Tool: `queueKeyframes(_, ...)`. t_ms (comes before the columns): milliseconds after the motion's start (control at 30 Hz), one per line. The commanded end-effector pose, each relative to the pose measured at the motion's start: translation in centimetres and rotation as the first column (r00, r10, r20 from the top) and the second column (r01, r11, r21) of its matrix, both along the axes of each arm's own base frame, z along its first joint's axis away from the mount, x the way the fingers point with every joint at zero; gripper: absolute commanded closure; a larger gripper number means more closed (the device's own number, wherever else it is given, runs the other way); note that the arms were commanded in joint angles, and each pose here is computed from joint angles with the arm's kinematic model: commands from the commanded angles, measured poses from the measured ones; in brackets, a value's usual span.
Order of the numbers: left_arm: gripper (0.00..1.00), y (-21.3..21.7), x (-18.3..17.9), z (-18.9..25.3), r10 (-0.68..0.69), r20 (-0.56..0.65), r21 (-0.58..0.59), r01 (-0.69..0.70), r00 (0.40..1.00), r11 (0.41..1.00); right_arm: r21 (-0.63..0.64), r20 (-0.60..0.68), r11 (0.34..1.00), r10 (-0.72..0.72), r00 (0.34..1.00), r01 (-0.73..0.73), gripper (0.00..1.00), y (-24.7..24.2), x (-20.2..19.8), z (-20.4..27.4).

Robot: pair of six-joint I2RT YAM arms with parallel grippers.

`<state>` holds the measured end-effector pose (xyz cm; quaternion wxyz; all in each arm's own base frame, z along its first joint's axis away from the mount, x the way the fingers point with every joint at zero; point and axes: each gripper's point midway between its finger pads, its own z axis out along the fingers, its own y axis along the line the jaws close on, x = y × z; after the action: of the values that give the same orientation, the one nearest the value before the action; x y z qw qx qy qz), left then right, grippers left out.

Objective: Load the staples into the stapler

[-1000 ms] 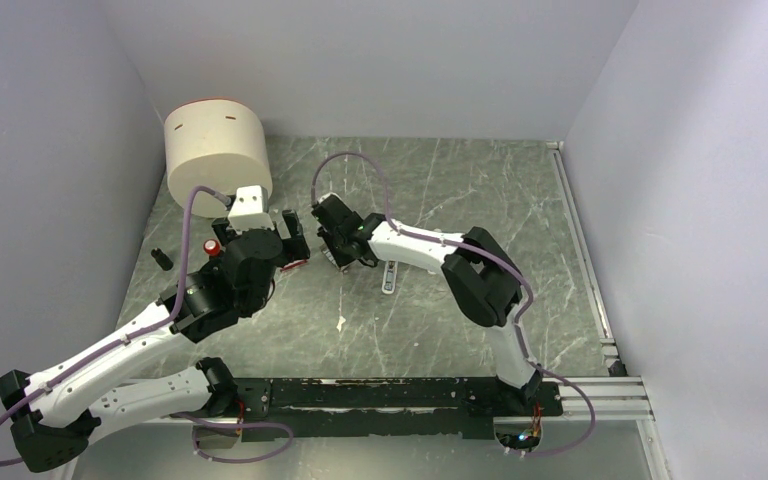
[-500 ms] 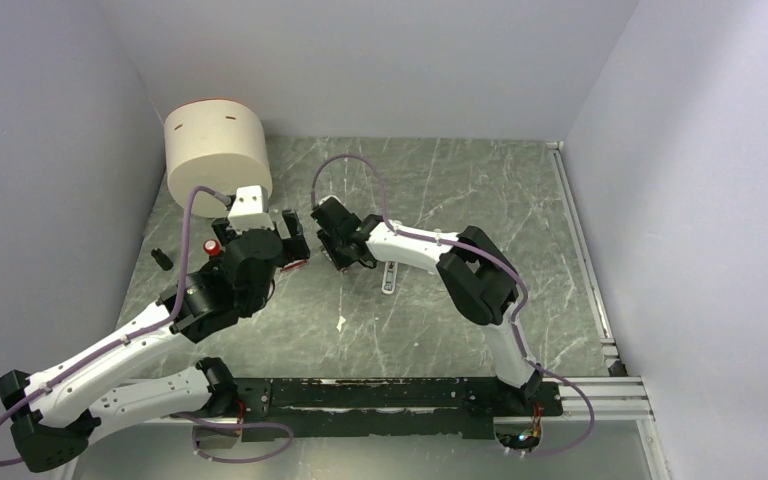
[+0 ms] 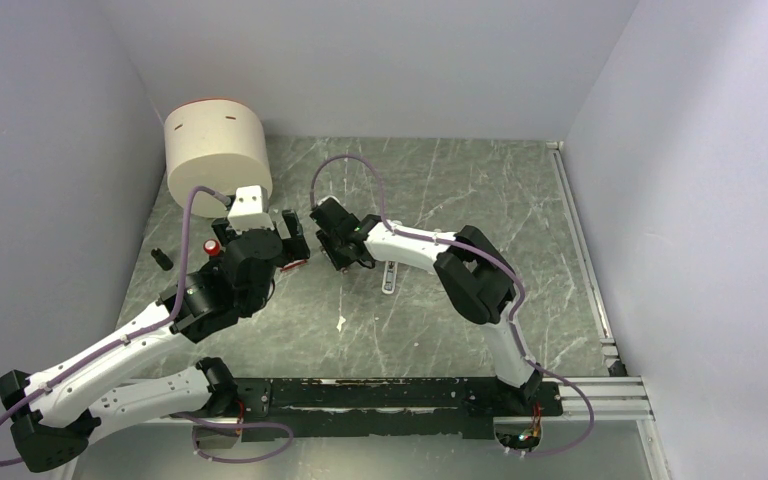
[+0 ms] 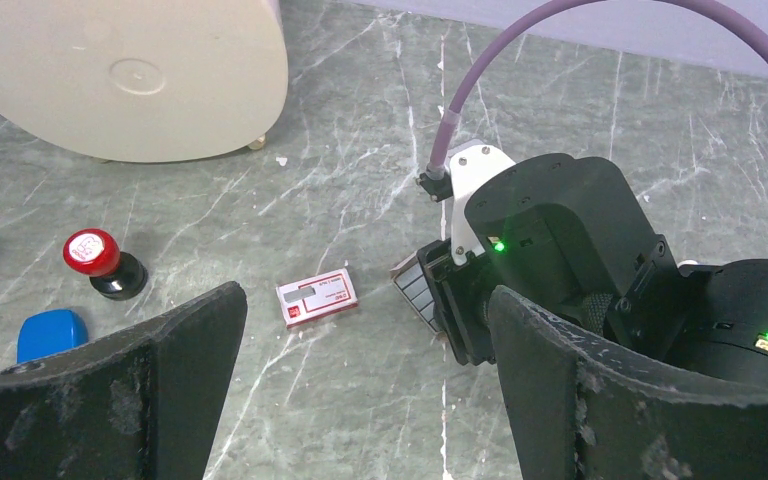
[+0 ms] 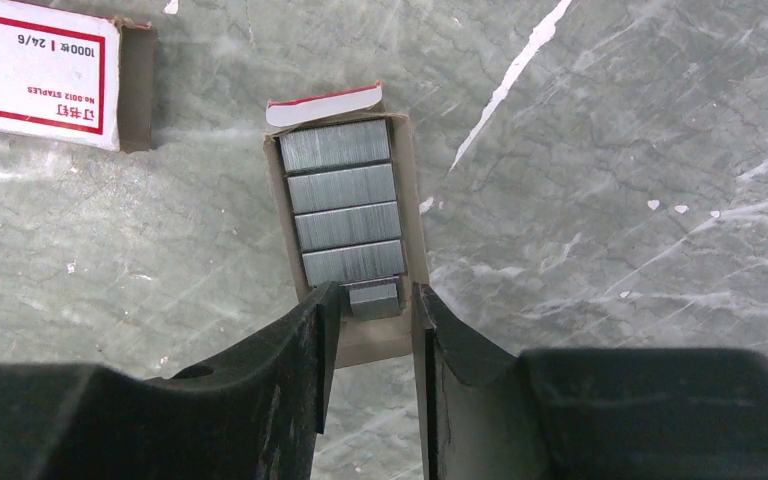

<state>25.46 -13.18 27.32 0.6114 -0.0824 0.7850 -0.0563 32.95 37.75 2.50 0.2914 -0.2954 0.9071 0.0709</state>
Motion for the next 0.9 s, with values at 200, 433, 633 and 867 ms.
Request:
queueKeyframes(200,0.05,0.7,0.0,0.1,0.035,0.011,-0.009,-0.035,0.999,0.999,-0.015,-0.024,1.000,-0.002,1.000,0.001,0.72,0.2,0.0,-0.8)
queueKeyframes(433,0.05,0.8,0.0,0.2,0.037,0.012,-0.008,-0.037,0.999,0.999,0.010,0.007,1.000,-0.020,1.000,0.020,0.79,0.5,0.6,0.8)
queueKeyframes(633,0.05,0.9,0.0,0.3,0.038,0.015,-0.013,-0.038,0.999,0.999,0.057,0.042,0.998,-0.030,0.999,0.027,0.78,0.9,1.0,3.1)
queueKeyframes(867,0.05,0.9,-0.1,0.4,0.041,0.016,-0.013,-0.040,0.999,0.999,0.072,0.050,0.997,-0.032,0.998,0.028,0.78,0.7,0.8,4.5)
